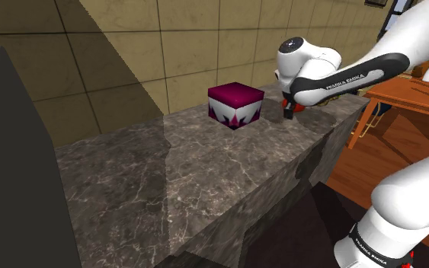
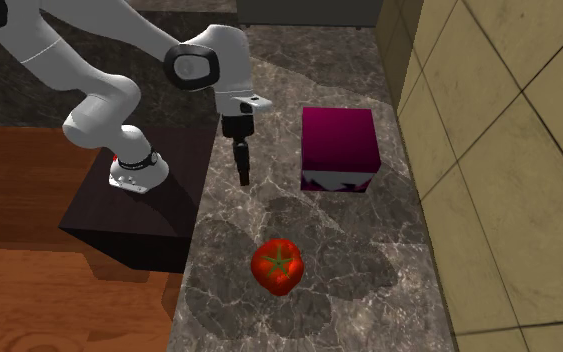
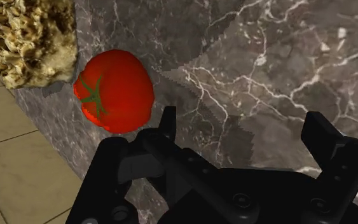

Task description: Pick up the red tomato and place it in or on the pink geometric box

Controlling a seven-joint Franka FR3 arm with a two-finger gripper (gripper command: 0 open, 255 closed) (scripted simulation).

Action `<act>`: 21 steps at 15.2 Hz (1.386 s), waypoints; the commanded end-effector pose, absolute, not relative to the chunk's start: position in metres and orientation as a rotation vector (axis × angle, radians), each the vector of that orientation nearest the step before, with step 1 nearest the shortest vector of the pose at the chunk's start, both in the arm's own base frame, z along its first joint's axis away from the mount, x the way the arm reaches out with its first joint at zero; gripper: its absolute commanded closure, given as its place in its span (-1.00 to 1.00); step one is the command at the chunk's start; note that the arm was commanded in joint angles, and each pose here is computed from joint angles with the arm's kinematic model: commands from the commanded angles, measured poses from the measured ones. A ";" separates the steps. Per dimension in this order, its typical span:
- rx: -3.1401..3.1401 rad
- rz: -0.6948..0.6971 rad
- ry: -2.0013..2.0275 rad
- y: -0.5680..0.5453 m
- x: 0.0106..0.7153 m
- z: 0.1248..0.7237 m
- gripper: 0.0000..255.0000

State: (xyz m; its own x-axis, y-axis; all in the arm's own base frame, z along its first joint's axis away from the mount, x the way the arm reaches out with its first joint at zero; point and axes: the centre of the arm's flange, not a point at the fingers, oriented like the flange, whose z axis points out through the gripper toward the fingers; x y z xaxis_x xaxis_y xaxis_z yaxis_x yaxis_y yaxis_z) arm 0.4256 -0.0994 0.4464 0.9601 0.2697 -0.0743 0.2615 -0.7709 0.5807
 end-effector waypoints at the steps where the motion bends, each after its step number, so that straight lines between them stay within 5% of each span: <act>1: 2.419 0.009 0.386 -0.113 0.438 0.433 -1.00; 21: 2.119 -0.031 0.410 -0.221 0.498 0.367 -1.00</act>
State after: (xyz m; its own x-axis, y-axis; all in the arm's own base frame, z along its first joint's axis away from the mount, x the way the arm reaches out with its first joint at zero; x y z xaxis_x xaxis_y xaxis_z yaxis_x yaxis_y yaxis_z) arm 0.4982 -0.2209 0.3672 0.9436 0.2779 -0.1801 0.3019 -0.4984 0.8127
